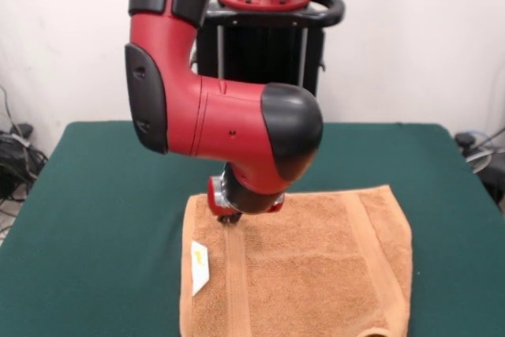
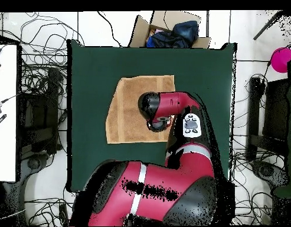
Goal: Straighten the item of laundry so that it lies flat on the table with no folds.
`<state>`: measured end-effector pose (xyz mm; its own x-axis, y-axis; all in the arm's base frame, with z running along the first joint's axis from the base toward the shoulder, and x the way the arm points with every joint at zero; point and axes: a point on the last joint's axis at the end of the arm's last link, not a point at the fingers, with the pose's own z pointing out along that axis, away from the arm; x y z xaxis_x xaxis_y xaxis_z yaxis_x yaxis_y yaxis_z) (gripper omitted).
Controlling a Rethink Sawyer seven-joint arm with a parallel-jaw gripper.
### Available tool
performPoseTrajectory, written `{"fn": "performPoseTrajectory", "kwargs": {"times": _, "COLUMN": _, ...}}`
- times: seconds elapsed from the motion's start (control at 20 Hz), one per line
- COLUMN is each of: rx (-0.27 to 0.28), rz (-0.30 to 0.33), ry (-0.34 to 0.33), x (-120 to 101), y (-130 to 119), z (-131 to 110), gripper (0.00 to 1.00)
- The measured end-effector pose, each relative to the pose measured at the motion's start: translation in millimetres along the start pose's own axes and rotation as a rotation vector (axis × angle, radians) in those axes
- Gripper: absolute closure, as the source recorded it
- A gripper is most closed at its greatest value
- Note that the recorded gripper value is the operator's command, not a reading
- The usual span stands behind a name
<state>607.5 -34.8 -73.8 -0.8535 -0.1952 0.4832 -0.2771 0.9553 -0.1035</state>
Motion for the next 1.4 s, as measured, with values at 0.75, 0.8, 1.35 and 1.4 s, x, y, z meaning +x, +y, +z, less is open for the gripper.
{"fn": "performPoseTrajectory", "kwargs": {"times": 0.75, "rx": 0.109, "rz": -0.036, "ry": 0.078, "x": -6.0, "y": -6.5, "z": 6.0, "gripper": 1.0}}
{"fn": "performPoseTrajectory", "kwargs": {"times": 0.8, "rx": 0.127, "rz": -0.037, "ry": 0.081, "x": -4.7, "y": -11.9, "z": 7.8, "gripper": 1.0}}
{"fn": "performPoseTrajectory", "kwargs": {"times": 1.35, "rx": 0.27, "rz": -0.043, "ry": 0.13, "x": 6.6, "y": -60.1, "z": 28.6, "gripper": 1.0}}
{"fn": "performPoseTrajectory", "kwargs": {"times": 1.4, "rx": 0.282, "rz": -0.043, "ry": 0.133, "x": 6.9, "y": -64.4, "z": 30.3, "gripper": 1.0}}
